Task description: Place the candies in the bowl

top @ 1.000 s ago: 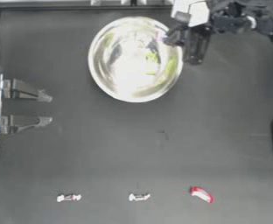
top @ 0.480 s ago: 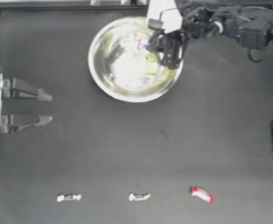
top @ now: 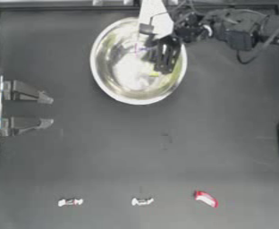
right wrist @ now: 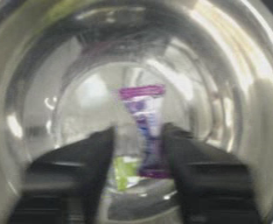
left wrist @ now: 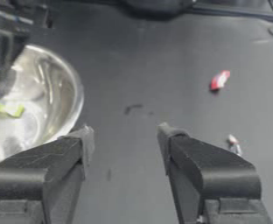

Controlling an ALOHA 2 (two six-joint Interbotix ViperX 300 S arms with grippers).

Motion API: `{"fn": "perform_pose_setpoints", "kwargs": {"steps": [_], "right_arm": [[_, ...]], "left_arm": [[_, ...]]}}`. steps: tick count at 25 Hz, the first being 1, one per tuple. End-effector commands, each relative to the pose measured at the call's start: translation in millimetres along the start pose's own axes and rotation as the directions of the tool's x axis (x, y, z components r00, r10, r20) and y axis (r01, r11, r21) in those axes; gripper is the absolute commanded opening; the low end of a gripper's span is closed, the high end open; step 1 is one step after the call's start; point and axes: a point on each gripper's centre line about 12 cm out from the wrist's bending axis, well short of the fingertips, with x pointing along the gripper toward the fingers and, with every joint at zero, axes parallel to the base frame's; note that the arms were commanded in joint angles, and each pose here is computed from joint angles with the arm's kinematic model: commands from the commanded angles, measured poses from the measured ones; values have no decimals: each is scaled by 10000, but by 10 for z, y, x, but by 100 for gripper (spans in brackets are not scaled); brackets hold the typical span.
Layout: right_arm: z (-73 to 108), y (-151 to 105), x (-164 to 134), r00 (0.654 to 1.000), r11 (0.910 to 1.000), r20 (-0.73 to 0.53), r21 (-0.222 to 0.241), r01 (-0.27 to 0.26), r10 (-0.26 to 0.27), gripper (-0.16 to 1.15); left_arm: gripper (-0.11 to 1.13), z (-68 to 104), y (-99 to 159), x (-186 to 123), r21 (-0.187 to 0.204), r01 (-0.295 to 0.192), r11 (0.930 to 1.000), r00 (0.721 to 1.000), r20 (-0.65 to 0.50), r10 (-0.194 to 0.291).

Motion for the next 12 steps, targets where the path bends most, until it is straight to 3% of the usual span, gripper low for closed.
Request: {"fn": "perform_pose_setpoints", "kwargs": {"steps": [1,3,12], "right_arm": [[177,-9,-134,9988,10000,484,97,-4,-1,102],[202,-5,-203,9983,10000,579,76,2,-6,95],[282,106,-726,9932,9999,1165,-151,-50,67,96]], "left_arm": [[85,31,2,-10,36,-23,10000,9999,131,23],[85,28,1,-21,38,-23,10000,9999,161,22],[85,32,-4,-46,44,5,10000,9997,230,-6]]}}
